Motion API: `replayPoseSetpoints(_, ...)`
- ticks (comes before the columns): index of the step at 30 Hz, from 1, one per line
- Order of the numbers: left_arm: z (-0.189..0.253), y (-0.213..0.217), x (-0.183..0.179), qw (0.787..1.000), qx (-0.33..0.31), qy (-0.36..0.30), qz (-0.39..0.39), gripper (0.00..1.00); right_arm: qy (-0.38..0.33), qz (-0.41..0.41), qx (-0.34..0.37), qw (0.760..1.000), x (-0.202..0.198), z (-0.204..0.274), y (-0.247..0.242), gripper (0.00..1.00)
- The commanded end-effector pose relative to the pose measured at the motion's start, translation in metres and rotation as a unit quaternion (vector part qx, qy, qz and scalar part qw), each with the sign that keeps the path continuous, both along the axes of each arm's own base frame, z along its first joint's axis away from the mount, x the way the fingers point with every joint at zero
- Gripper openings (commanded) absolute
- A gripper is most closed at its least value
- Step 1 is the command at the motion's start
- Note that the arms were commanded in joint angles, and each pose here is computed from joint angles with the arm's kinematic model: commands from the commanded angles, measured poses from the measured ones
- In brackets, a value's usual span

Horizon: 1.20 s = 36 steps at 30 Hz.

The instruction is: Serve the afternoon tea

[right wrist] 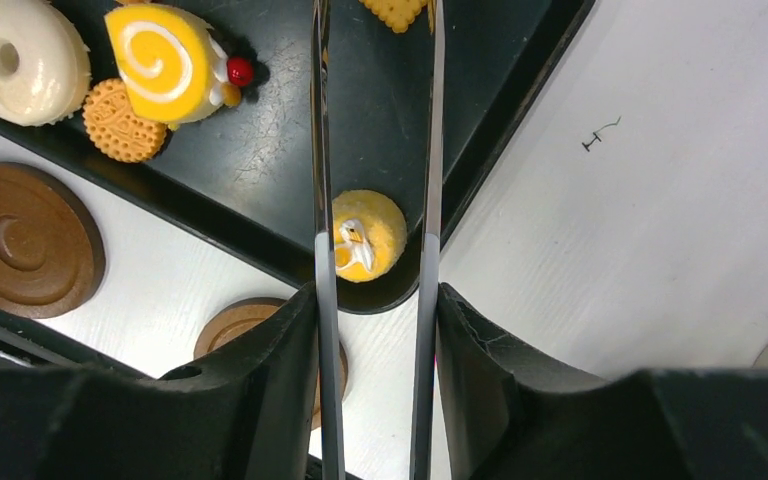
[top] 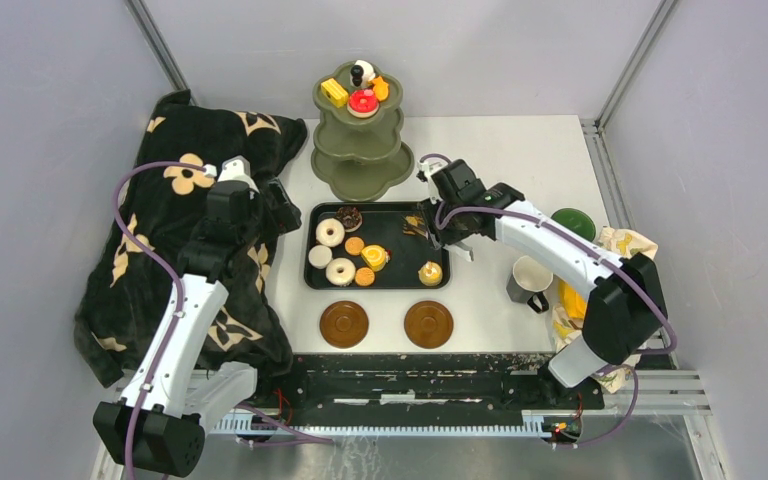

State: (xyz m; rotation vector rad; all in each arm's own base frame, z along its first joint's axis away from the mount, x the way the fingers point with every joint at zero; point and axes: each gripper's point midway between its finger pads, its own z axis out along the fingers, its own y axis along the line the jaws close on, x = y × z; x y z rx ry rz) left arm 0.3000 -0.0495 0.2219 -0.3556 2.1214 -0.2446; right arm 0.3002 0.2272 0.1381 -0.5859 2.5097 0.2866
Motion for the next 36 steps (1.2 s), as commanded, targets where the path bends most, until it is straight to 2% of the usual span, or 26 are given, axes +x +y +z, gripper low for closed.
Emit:
replayPoseSetpoints(1,0.007,0.0,0.002,1.0,-0.006,-0.017,0.005,0.99,-0.02,-0.007,-0.003,1.0,0.014,0.008,0.002,0.48)
replayPoseSetpoints(6,0.012,0.0,0.003,1.0,-0.005,-0.022,0.004,0.99,-0.019,-0.084,0.034,0.996,0.016,0.004,0.004,0.51)
replayPoseSetpoints(11,0.015,0.0,0.002,1.0,-0.004,-0.026,0.002,0.99,-0.014,-0.103,0.047,0.994,0.01,-0.005,0.019,0.52)
replayPoseSetpoints(17,0.019,0.001,-0.004,1.0,-0.003,-0.03,0.001,0.99,-0.027,-0.125,-0.017,0.992,0.007,-0.018,0.016,0.51)
replayPoseSetpoints(25,0.021,0.001,-0.007,0.999,-0.004,-0.032,-0.001,0.99,-0.033,-0.147,-0.038,0.988,0.011,-0.024,0.011,0.47)
replayPoseSetpoints(36,0.02,-0.002,-0.008,0.999,-0.012,-0.031,-0.005,0.99,-0.038,-0.138,-0.018,0.99,0.005,-0.017,0.012,0.26)
